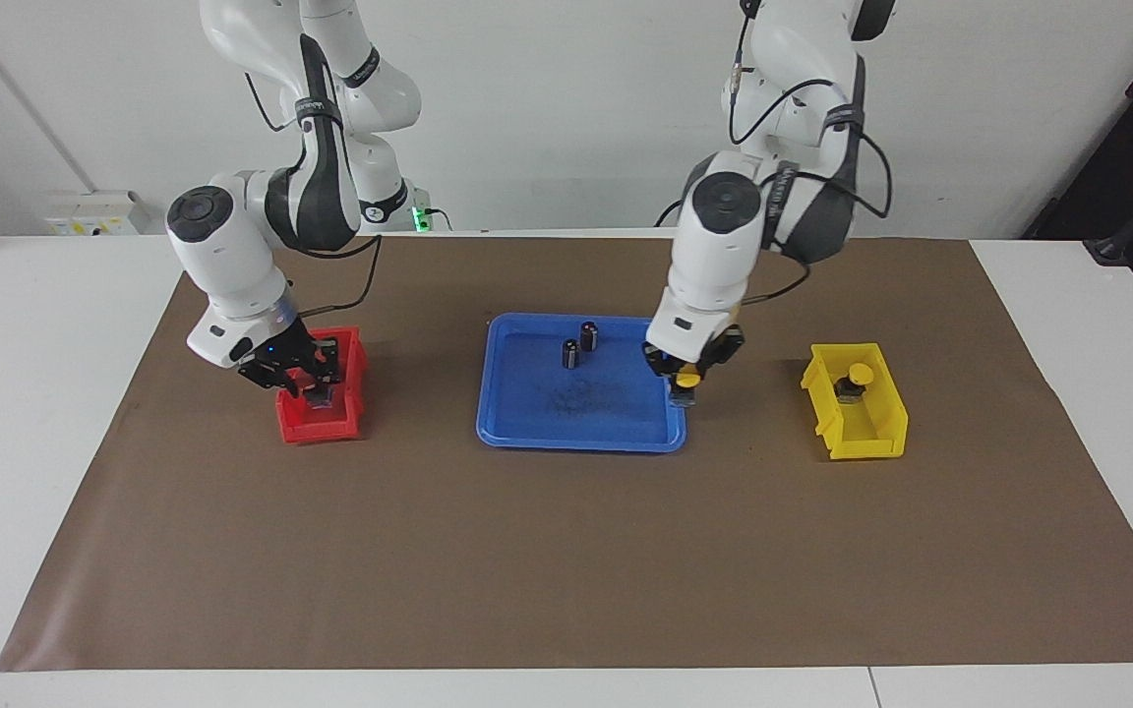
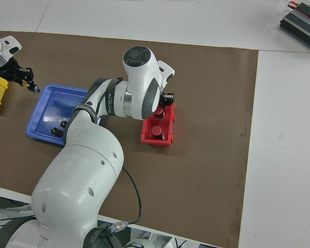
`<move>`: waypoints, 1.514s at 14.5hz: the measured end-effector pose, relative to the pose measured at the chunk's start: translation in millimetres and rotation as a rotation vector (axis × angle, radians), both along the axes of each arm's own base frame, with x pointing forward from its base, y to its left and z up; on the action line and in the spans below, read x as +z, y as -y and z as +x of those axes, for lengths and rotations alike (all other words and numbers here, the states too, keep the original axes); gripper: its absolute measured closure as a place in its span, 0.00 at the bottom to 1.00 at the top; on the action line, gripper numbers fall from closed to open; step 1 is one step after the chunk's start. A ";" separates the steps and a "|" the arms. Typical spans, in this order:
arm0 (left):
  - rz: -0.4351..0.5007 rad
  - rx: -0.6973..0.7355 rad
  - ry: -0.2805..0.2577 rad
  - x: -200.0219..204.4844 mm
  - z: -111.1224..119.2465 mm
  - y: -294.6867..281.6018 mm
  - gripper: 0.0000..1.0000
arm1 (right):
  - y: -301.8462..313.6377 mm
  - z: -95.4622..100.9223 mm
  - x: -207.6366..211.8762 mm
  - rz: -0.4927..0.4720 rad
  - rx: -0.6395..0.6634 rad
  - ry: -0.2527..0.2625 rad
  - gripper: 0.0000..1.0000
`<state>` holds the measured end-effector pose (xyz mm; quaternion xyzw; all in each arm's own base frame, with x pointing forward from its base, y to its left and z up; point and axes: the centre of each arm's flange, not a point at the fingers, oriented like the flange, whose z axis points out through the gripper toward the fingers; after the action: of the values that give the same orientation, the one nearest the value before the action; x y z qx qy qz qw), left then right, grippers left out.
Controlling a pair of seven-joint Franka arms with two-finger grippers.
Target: Sort red and yellow buttons by color
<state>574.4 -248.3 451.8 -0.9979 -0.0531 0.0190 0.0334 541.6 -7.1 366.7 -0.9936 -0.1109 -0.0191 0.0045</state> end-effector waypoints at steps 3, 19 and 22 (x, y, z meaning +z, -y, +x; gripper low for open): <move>-0.008 0.015 -0.004 3.8 33.5 -103.7 0.59 | -0.2 -5.9 -11.7 -0.001 0.000 0.015 0.59; -0.033 -0.136 0.020 -46.7 29.4 -229.2 0.59 | -2.7 20.3 121.0 0.006 -0.032 -0.069 0.07; -0.034 -0.152 0.032 -67.3 21.9 -226.5 0.59 | -2.9 12.5 191.0 0.008 -0.150 -0.095 0.00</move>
<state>596.3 -21.8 384.6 -0.9996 0.0226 0.0015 0.0168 554.1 -4.3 557.8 -0.9989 -0.0357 0.0274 0.0125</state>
